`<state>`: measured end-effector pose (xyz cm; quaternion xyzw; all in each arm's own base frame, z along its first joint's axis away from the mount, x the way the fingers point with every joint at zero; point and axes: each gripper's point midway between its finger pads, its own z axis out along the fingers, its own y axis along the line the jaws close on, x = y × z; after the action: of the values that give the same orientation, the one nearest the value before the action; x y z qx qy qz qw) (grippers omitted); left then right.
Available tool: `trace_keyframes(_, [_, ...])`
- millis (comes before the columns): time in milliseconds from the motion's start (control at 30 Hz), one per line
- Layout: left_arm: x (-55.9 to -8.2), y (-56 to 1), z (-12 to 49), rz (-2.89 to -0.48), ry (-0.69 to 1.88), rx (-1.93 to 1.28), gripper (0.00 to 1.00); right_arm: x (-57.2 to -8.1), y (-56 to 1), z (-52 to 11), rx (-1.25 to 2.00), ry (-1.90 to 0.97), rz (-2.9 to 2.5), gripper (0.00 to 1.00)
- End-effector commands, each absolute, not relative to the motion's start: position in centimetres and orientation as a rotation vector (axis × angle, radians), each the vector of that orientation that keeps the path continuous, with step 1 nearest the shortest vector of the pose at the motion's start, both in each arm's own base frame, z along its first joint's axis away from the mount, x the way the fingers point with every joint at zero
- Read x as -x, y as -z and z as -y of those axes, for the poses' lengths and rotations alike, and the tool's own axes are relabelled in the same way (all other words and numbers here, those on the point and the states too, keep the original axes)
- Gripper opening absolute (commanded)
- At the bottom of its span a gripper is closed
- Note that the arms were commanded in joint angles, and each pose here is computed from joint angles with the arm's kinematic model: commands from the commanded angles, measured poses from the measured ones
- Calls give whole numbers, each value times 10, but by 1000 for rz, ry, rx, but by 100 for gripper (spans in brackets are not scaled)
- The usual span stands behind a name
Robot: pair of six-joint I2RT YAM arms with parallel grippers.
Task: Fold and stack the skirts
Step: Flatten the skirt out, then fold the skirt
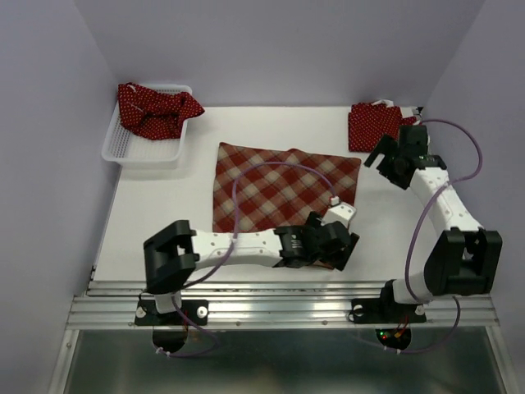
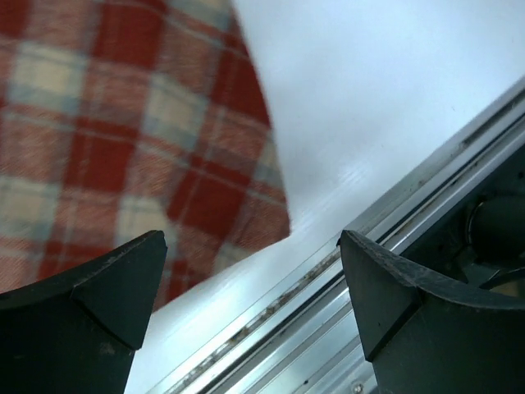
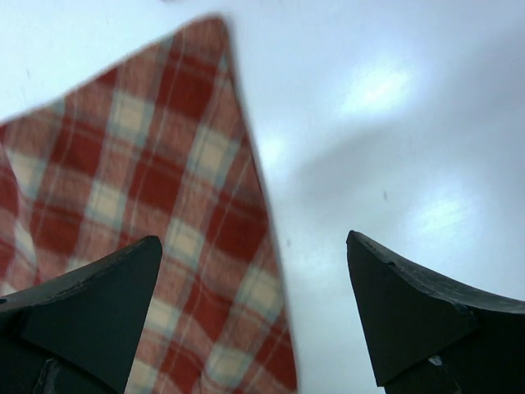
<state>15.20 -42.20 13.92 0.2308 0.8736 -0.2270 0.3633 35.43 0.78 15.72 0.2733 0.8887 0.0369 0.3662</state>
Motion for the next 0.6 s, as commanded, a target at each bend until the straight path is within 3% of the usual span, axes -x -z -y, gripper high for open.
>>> trace_keyframes(0, [-145, -156, 475, -2107, 591, -812, 99, -402, -181, 12, -599, -253, -2260, 100])
trace_keyframes(267, [-134, -109, 510, -2120, 603, -1004, 97, -430, -131, 10, -528, -335, -2397, 100])
trace_keyframes(567, [-134, -59, 500, -2177, 510, -1057, 73, -446, -117, 1, -505, -413, -2387, 100])
